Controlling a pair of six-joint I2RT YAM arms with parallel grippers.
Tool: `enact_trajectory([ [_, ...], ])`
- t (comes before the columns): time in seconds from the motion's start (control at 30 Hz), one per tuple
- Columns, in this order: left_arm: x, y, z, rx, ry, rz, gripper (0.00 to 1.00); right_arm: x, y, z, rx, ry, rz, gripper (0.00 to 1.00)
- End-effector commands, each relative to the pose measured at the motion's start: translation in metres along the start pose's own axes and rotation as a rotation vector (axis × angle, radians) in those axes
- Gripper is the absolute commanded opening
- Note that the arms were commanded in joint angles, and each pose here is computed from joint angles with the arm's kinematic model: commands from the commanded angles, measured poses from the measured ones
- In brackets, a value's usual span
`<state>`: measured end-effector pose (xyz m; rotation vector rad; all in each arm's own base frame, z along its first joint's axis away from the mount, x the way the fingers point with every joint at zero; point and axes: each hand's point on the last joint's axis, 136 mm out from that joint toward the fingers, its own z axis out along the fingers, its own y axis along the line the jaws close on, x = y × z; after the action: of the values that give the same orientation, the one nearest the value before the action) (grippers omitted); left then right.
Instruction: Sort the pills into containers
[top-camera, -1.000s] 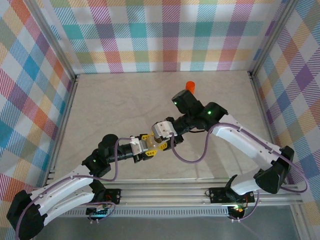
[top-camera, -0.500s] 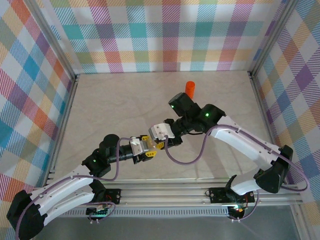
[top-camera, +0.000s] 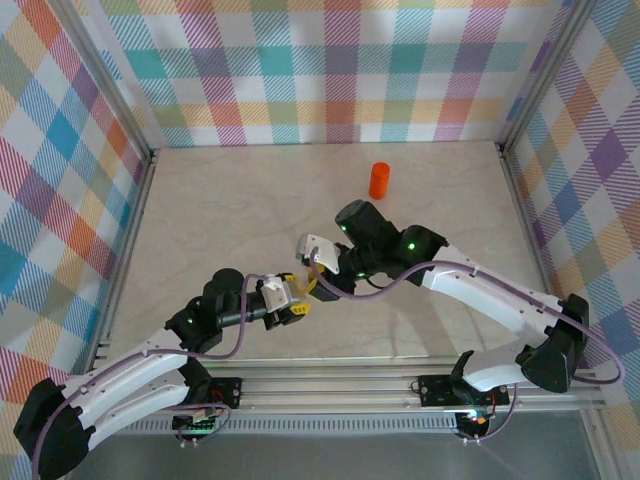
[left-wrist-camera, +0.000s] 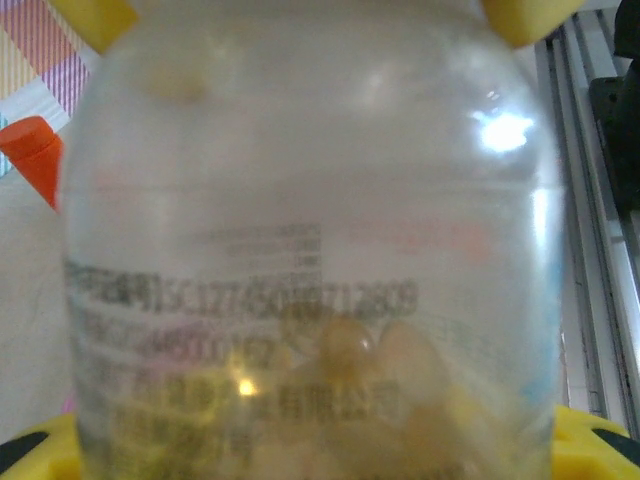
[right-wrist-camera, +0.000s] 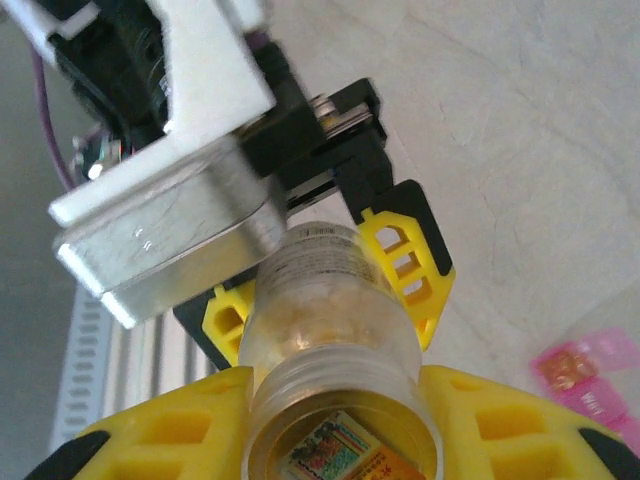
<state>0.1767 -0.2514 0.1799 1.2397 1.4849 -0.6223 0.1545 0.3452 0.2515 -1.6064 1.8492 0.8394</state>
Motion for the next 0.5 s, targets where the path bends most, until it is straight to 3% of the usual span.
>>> enact_trajectory([
  [0.0,-0.056,0.013,-0.01,-0.053,-0.19,0.077,0.0,0.009,-0.002,0.021,-0.014,0.02,0.29,0.27],
  [0.2,-0.057,0.013,-0.012,-0.055,-0.198,0.08,0.0,0.005,-0.001,0.028,-0.046,0.054,0.439,0.27],
  [0.47,-0.058,0.014,-0.014,-0.067,-0.201,0.083,0.0,0.005,-0.035,0.028,0.15,0.026,0.736,0.28],
])
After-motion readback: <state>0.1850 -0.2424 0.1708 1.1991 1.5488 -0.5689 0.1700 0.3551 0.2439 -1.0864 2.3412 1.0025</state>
